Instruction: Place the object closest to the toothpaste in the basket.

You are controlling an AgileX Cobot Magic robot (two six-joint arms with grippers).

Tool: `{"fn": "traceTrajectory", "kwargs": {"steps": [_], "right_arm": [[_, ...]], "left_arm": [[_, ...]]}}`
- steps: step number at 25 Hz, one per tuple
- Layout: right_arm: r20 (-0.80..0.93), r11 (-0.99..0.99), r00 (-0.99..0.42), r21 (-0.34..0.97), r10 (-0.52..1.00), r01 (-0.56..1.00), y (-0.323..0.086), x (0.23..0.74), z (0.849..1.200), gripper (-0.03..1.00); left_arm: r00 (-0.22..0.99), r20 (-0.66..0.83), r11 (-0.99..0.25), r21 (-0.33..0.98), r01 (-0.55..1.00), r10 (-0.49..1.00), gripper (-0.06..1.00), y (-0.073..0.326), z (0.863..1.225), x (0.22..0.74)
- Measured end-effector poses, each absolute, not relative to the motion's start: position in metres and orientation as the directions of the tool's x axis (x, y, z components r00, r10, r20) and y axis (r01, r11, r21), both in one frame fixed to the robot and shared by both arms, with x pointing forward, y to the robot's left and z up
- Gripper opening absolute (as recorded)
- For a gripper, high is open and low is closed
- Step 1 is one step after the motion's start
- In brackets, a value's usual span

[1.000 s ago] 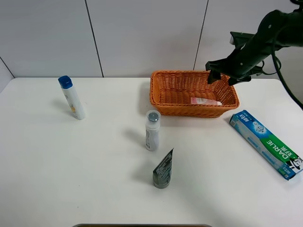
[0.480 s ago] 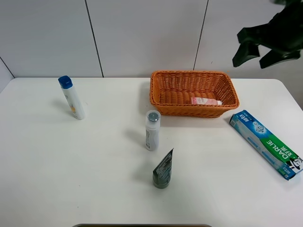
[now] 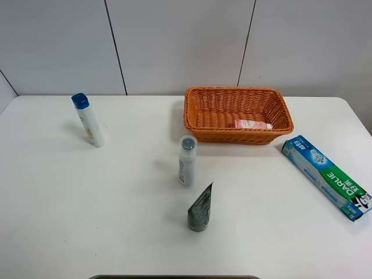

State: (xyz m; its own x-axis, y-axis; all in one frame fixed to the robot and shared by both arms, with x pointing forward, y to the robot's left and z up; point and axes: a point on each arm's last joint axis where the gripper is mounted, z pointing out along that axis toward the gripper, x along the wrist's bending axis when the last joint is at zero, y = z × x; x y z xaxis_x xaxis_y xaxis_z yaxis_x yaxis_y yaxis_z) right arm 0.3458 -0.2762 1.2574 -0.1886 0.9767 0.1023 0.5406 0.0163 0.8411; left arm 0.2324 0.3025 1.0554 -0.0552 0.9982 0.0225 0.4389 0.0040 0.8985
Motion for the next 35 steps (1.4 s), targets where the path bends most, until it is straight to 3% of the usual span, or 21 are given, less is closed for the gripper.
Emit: {"fn": "traceTrajectory", "kwargs": {"steps": [5,12,20,35], "right_arm": [[0.055,0.016,-0.176,0.925,0.983,0.380,-0.287,0.263,1.253,0.72],[-0.054,0.075,-0.061,0.905,0.997,0.419,-0.305,0.219,1.156,0.72],[-0.066,0.084,-0.057,0.892,0.996,0.443,-0.305,0.230,1.058,0.72],[-0.063,0.083,-0.060,0.890,0.996,0.448,-0.304,0.233,1.053,0.72]], "left_arm": [[-0.055,0.023,0.004,0.899,0.439,0.998,0.94,0.302,1.055,0.232],[-0.055,0.023,0.004,0.899,0.439,0.998,0.94,0.302,1.055,0.232],[-0.055,0.023,0.004,0.899,0.439,0.998,0.94,0.302,1.055,0.232],[-0.055,0.023,0.004,0.899,0.439,0.998,0.94,0.302,1.055,0.232]]}}
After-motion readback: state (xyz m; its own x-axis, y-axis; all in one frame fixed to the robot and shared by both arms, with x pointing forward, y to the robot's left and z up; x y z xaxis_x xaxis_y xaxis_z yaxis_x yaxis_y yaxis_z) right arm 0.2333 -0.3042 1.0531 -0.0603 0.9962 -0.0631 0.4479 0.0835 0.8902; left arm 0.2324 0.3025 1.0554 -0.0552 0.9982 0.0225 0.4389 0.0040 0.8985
